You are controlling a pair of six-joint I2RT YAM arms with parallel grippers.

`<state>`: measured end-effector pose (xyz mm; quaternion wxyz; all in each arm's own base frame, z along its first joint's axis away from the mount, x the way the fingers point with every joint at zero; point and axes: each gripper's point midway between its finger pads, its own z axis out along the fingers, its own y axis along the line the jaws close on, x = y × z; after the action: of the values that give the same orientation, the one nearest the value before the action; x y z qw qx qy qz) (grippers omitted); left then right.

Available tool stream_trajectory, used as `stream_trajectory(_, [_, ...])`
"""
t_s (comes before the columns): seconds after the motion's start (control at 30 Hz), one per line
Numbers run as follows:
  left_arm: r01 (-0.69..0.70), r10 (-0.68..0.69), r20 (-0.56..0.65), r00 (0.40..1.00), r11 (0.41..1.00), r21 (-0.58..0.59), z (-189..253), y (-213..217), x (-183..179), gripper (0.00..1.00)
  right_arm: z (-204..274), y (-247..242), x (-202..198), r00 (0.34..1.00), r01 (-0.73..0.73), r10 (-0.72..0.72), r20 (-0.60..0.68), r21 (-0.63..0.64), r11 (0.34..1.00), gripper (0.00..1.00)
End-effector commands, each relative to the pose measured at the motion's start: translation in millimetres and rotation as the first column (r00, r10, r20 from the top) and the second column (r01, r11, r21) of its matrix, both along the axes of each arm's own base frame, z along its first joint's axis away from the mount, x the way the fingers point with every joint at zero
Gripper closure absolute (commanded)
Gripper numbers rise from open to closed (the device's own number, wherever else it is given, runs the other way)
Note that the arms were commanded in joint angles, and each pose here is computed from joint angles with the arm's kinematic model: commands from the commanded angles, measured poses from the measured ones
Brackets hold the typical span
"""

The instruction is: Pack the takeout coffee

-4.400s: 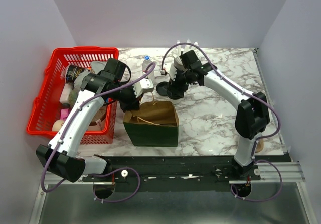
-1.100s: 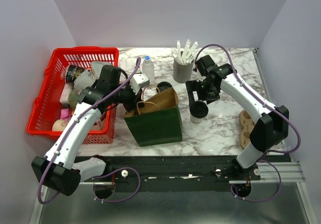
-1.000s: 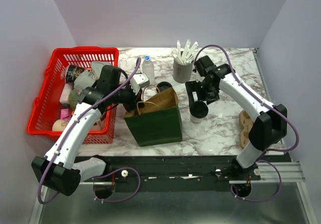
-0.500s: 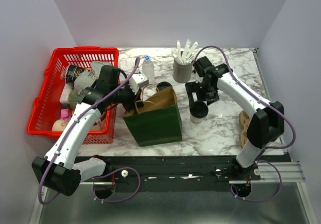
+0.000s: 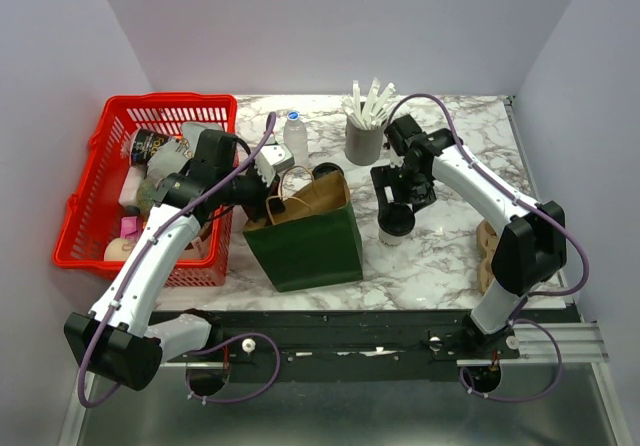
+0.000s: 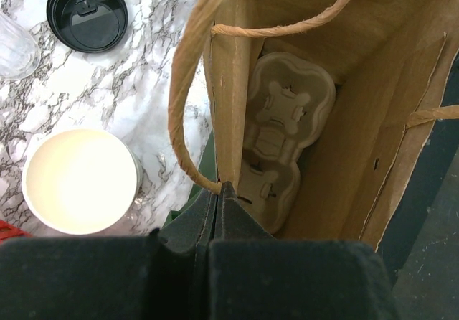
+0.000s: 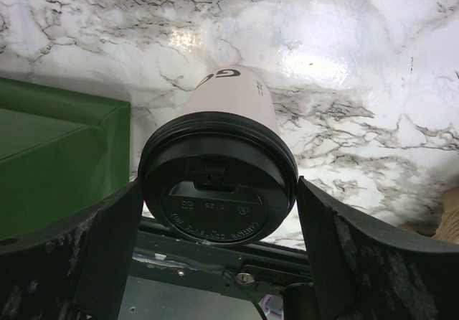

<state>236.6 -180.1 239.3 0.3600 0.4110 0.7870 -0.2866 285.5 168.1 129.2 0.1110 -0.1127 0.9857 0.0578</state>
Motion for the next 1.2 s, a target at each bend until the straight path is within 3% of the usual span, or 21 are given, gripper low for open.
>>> stream_trajectory(0.0, [-0.009,0.009,-0.045,0.999,1.0,-0.003,-5.7,1.5,-3.5,0.99,-10.9,-8.2,-2.7,1.0,-0.019,0.018,-0.021,-0.072,0.997,0.09])
stream_trajectory(0.3, [-0.002,0.001,-0.037,0.999,1.0,-0.02,1.0,-0.7,-2.2,0.99,-3.2,-9.3,6.1,0.997,-0.07,0.074,0.03,-0.097,0.993,0.0])
stream_trajectory(0.53, [0.0,-0.002,-0.042,0.999,0.999,-0.037,1.6,-3.5,0.3,0.99,1.8,-6.8,5.5,0.992,-0.104,0.11,0.055,-0.09,0.99,0.0])
stream_trajectory(1.17, [0.006,-0.007,-0.032,0.999,0.999,-0.046,5.0,-4.3,1.4,0.99,5.0,0.0,1.0,0.984,-0.161,0.166,0.066,-0.075,0.984,0.2])
